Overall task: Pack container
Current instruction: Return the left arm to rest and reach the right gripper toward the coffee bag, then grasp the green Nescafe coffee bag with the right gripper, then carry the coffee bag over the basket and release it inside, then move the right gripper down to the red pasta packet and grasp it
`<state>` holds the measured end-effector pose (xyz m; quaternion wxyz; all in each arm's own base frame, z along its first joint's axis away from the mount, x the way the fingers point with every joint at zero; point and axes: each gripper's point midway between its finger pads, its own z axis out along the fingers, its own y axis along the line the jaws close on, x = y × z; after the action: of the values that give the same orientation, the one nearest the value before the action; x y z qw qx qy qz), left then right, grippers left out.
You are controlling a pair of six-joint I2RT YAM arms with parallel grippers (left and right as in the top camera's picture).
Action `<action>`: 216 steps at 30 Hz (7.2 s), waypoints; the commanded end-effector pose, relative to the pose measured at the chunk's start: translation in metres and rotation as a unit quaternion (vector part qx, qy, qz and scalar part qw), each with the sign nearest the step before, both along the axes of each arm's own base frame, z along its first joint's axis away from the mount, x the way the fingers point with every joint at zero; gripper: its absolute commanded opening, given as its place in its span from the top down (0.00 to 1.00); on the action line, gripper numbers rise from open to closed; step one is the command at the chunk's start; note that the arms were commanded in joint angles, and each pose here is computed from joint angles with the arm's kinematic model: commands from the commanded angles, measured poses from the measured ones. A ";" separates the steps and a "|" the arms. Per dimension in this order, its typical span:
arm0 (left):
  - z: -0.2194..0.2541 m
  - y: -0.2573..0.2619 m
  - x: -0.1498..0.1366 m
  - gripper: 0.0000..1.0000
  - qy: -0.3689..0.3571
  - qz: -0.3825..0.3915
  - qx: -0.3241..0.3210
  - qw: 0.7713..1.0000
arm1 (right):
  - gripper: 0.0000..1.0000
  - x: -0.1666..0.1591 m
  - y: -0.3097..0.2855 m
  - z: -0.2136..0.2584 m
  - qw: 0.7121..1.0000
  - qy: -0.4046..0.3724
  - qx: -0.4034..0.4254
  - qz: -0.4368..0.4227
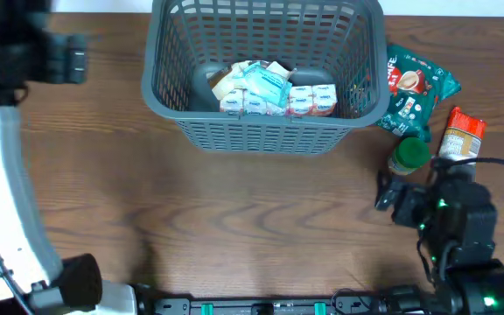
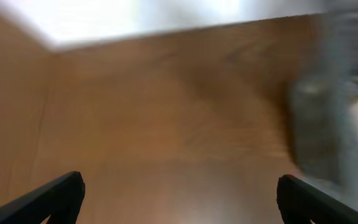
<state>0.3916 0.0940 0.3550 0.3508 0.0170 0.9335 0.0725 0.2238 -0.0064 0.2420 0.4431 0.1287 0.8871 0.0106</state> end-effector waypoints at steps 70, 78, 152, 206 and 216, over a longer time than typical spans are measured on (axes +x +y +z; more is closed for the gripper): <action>-0.220 0.020 -0.006 0.01 0.152 0.093 -0.120 0.977 | 0.01 0.273 -0.108 -0.257 0.939 0.278 0.202 0.010; -0.220 0.020 -0.006 0.01 0.152 0.093 -0.120 0.977 | 0.44 0.271 -0.102 -0.262 0.935 0.284 0.212 0.015; -0.224 0.017 -0.015 0.01 0.173 0.077 -0.115 0.975 | 0.76 0.245 0.205 -0.046 0.829 0.054 -0.140 0.539; -0.224 0.016 -0.014 0.02 0.172 0.075 -0.119 0.975 | 0.01 0.022 -0.170 0.015 0.910 0.322 0.102 -0.242; -0.224 0.015 -0.014 0.01 0.172 0.075 -0.119 0.975 | 0.01 0.061 -0.190 -0.081 0.927 0.312 0.097 -0.182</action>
<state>0.3757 0.1116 0.1309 0.1764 -0.0873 0.9804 -0.0113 0.2826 -0.1975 0.1705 0.1214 0.3563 0.9259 -0.0329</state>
